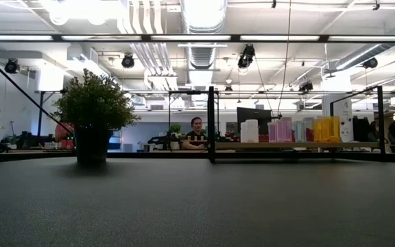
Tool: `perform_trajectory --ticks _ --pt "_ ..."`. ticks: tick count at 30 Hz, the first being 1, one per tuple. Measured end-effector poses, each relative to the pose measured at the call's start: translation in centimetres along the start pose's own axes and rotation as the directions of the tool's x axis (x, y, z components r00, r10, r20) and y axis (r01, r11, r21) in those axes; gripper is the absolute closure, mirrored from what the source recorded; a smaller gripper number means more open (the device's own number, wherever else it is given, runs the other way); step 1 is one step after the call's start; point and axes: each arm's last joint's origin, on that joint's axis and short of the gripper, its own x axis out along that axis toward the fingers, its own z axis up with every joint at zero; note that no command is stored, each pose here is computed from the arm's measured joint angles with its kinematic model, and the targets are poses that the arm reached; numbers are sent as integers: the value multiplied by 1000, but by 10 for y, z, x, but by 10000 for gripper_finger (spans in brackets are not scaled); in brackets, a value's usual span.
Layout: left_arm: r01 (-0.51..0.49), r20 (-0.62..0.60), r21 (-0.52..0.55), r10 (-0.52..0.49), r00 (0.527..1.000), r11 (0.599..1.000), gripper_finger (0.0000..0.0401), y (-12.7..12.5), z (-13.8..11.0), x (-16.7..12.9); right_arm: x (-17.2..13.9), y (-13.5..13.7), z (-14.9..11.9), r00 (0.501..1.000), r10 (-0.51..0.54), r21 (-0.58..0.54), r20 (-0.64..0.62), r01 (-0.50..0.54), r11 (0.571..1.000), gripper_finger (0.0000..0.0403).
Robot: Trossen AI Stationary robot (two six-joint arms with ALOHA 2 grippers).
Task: Pick and place medicine bottles onto shelf by color
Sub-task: Put the white pill bottle on the shelf aligned with the other white pill bottles
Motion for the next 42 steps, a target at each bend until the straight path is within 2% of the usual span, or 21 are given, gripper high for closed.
perform_trajectory --ticks 9,15,23,28,31,33,36,39,42 --pt "19 -5 -4 -20 1000 1000 271 -1 -1 0 0 1 -2 1000 26 12 -15 -26 1000 259" --pt "3 -16 -54 -4 1000 999 238 -1 -2 0 0 2 -2 999 37 27 -13 -36 999 266" --pt "-3 -135 -70 -7 991 998 195 1 -14 -2 -3 -3 -6 998 32 74 -52 -28 997 266" --pt "-22 -281 -82 -2 960 996 173 8 -28 -6 -9 -17 -20 981 -8 155 -196 39 987 266" --pt "-54 -380 -83 18 925 995 169 13 -36 -13 -11 -27 -38 933 -53 239 -357 145 960 266" --pt "-70 -430 -82 28 902 994 169 17 -40 -16 -12 -33 -52 883 -60 290 -466 216 932 266" --pt "-91 -478 -80 41 877 993 168 19 -45 -19 -11 -41 -72 785 -61 344 -617 338 876 266" --pt "-96 -480 -77 48 876 992 168 20 -45 -19 -7 -48 -90 674 -33 384 -738 459 801 266" --pt "-98 -481 -76 49 875 992 168 20 -45 -20 4 -53 -102 662 37 464 -748 482 743 266"
